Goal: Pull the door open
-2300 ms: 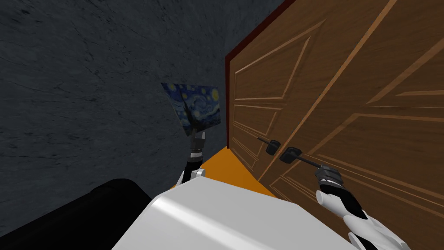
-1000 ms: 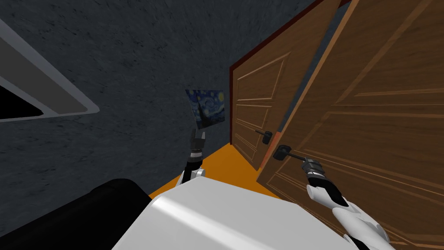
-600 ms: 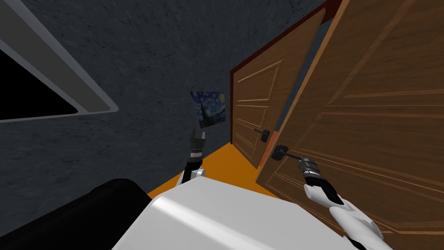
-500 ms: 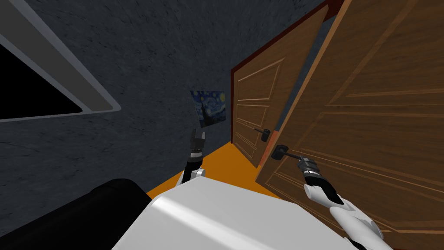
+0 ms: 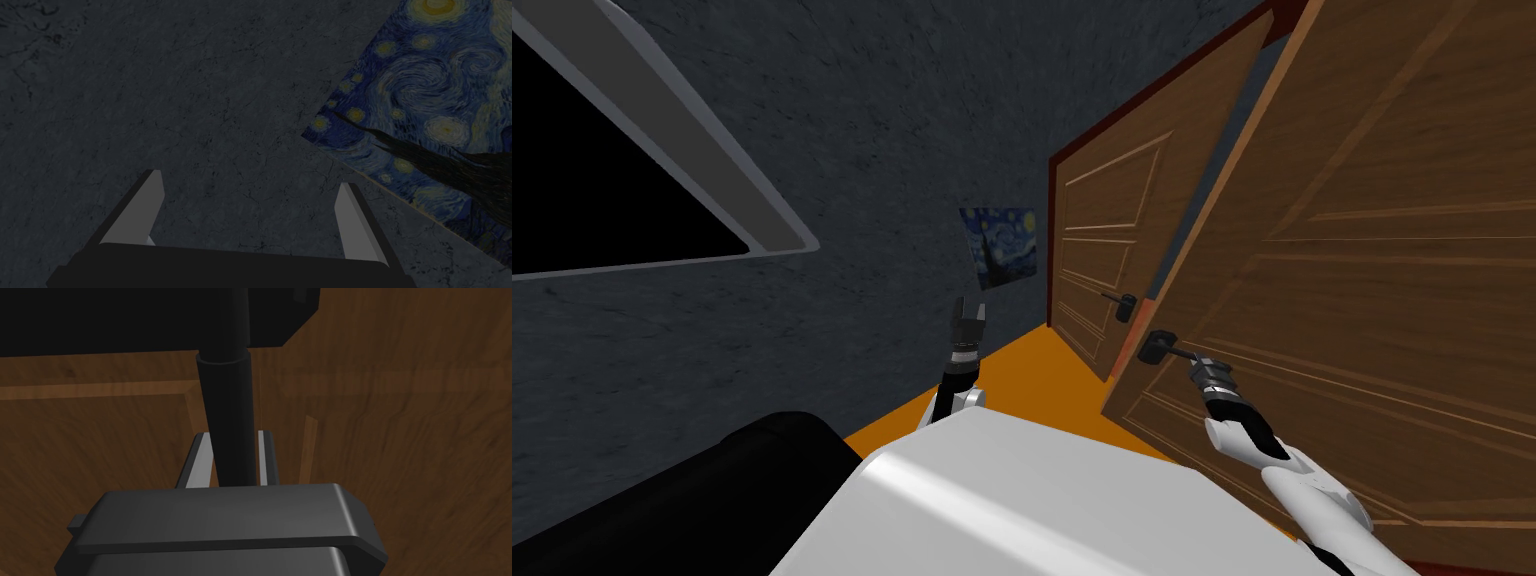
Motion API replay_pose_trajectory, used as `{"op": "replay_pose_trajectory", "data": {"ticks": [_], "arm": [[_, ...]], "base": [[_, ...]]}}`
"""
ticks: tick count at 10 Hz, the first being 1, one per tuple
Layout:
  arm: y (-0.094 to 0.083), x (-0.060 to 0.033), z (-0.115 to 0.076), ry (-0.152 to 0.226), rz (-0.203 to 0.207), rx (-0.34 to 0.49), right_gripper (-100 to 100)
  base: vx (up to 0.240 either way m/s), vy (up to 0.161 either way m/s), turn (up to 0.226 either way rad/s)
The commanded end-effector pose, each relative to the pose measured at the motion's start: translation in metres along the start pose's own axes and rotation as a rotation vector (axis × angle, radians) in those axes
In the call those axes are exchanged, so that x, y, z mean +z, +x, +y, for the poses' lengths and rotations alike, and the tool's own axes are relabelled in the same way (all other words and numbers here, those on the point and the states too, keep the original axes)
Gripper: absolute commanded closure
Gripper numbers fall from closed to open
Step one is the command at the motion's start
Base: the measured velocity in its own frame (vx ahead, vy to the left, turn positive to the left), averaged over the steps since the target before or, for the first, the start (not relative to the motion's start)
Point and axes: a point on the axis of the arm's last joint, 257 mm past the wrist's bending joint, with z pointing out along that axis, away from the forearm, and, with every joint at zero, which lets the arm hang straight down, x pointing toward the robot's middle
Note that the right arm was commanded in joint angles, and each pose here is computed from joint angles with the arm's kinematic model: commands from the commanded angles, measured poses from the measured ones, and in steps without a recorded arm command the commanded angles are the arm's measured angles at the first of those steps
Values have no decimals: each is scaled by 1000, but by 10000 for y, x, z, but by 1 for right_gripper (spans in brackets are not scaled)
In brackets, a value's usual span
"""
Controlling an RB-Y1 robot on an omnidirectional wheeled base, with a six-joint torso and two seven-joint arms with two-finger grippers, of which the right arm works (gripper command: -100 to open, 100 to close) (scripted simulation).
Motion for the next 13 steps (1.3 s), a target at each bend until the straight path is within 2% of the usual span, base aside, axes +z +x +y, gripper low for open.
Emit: {"op": "replay_pose_trajectory", "data": {"ticks": [1, 2, 7, 8, 10, 12, 13], "arm": [[138, 12, -60, 5, 20, 7, 100], [29, 4, -32, 4, 6, 1, 100], [343, -4, -53, 5, 87, 2, 100], [343, -4, -53, 5, 87, 2, 100], [518, -11, -53, 4, 132, 5, 100], [619, -19, -55, 5, 158, 6, 100], [502, -8, -6, 0, 137, -1, 100]], "base": [[-107, -15, 15], [-41, -10, -12], [-188, -47, 63], [-151, -47, 39], [-157, -46, 57], [-211, -48, 74], [-101, -14, 0]]}}
